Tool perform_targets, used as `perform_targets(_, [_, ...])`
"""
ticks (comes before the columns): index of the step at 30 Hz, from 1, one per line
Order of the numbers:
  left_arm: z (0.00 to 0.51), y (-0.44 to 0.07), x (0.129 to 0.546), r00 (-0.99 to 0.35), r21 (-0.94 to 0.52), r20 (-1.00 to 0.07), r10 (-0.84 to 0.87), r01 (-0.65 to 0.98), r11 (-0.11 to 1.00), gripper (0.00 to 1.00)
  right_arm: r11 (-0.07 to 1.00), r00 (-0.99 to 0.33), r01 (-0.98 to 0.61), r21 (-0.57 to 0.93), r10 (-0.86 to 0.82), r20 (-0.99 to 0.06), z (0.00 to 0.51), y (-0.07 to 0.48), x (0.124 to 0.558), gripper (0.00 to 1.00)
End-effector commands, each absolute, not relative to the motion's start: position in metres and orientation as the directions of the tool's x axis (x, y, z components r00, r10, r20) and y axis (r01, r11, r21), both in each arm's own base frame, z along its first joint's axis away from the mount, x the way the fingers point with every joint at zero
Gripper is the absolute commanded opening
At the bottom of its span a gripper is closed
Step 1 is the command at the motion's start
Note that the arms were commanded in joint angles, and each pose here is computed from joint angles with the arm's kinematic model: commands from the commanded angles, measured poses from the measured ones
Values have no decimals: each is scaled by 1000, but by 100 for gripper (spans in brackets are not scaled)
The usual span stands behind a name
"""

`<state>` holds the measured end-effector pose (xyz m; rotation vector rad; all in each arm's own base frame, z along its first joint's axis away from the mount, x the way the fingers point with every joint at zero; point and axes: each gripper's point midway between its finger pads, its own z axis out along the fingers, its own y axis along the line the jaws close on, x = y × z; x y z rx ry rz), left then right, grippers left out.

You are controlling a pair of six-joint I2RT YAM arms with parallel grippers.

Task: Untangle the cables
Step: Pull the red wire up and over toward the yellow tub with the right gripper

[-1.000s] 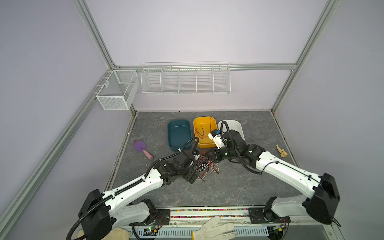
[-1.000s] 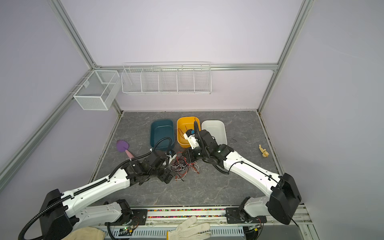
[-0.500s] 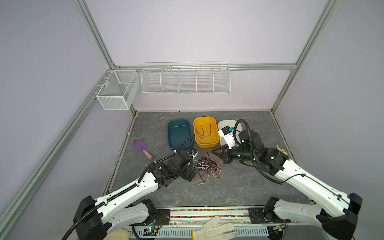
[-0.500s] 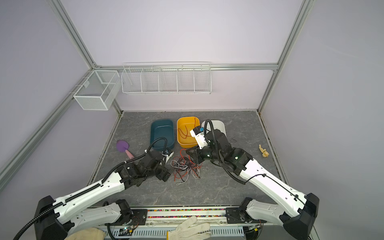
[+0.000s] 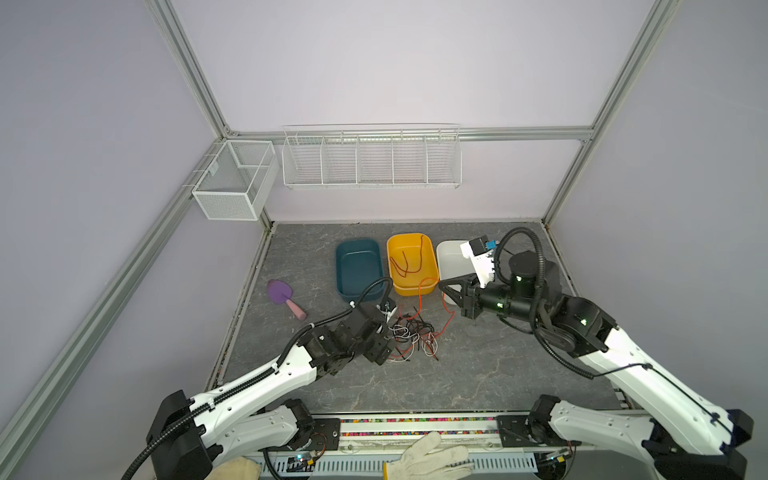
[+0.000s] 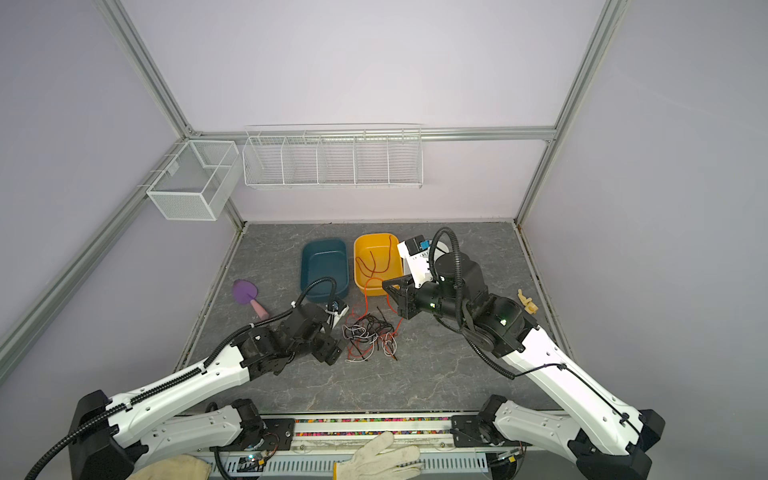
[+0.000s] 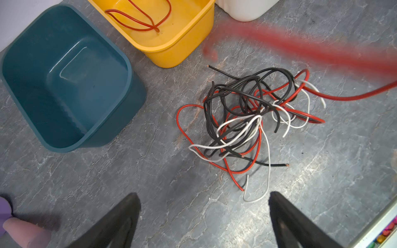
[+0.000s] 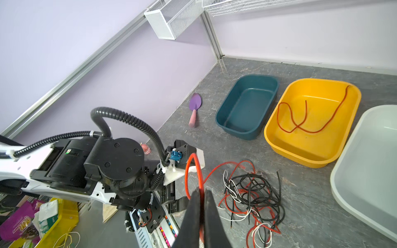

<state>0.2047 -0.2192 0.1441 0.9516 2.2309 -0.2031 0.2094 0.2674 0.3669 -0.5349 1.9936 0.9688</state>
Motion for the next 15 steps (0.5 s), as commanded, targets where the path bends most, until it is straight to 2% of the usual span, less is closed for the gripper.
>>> perform_targets(1, [142,-216,204,-477,144,-651,591,686,713,94,648,-545,-638,416,3,-838,376,258,212,7])
perform_targets(9, [149,-212,205,-463,161,-668,583,675,720,94,735,-501,-590,335,-7,-866,388,247,234,7])
perform_targets(15, [155,-207,205,-449,169,-692,565,660,732,94,747,-500,-577,329,-4,-866,405,247,251,7])
